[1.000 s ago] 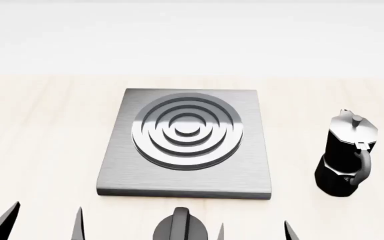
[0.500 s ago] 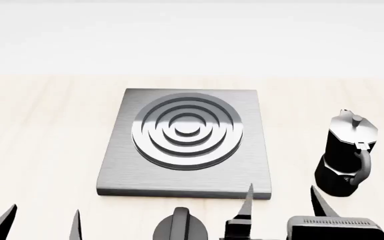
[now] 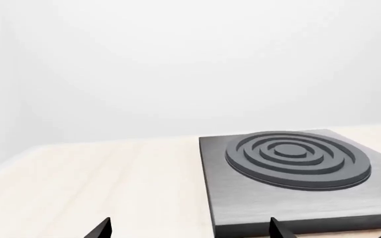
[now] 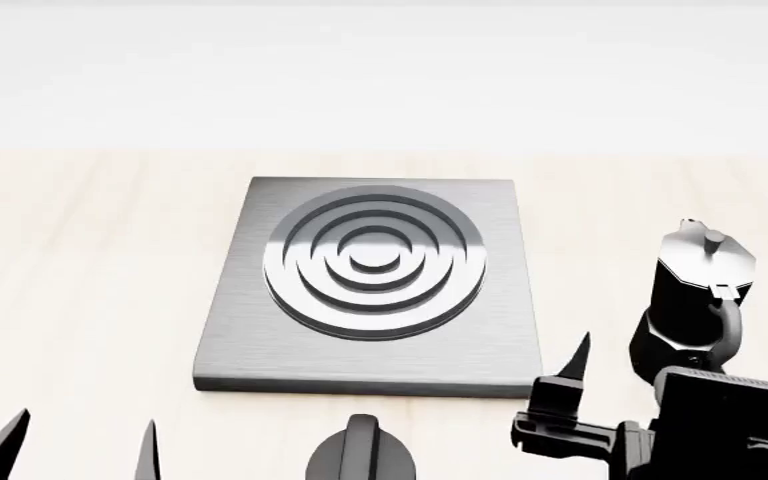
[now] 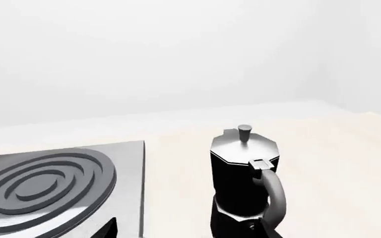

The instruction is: Put the moka pot on the stove.

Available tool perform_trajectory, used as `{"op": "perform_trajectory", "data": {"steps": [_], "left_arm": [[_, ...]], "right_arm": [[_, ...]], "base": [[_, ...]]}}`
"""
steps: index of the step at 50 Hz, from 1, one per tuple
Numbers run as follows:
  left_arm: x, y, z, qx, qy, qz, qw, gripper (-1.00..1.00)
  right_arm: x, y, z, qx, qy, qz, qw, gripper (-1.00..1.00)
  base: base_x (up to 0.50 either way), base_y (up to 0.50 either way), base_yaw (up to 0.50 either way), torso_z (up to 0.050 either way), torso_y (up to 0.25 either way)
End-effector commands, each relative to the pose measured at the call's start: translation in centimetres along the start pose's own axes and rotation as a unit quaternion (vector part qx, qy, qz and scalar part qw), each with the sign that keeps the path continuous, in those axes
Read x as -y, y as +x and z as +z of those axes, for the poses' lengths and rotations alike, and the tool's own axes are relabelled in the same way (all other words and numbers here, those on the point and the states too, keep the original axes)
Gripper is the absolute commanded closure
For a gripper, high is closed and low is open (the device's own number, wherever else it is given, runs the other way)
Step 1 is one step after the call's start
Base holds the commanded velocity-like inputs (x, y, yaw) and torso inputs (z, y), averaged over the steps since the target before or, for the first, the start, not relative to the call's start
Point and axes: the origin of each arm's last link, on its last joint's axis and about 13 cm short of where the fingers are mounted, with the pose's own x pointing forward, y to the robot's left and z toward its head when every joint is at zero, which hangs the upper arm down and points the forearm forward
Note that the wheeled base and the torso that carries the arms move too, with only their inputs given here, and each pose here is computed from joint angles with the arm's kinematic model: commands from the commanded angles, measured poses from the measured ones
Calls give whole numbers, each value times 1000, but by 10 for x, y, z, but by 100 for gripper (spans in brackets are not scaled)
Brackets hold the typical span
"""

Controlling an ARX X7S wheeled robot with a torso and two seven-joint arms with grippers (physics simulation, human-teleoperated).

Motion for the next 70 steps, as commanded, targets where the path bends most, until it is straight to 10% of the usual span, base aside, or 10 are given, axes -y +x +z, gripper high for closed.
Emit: {"op": "perform_trajectory", "data": {"steps": [1,57,60,70], "left_arm": [[-2,2,3,3,-12,5,1000,-100],[-1,8,6,8,-11,5,1000,-100],[-4,-2,5,8,-14,3,1000,-100],[-2,2,5,8,-11,2,1000,-100]], "right_arm": [[8,5,2,-15,-5,-37,999,-100],[15,24,12,-55,-34,-82,995,-100],[38,35,0,-74,-63,-171,980,-100],[40,45,25,-49,-116,-166,978,-100]], "base": [[0,0,0,0,0],[0,0,0,0,0],[0,0,0,0,0],[0,0,0,0,0]]}}
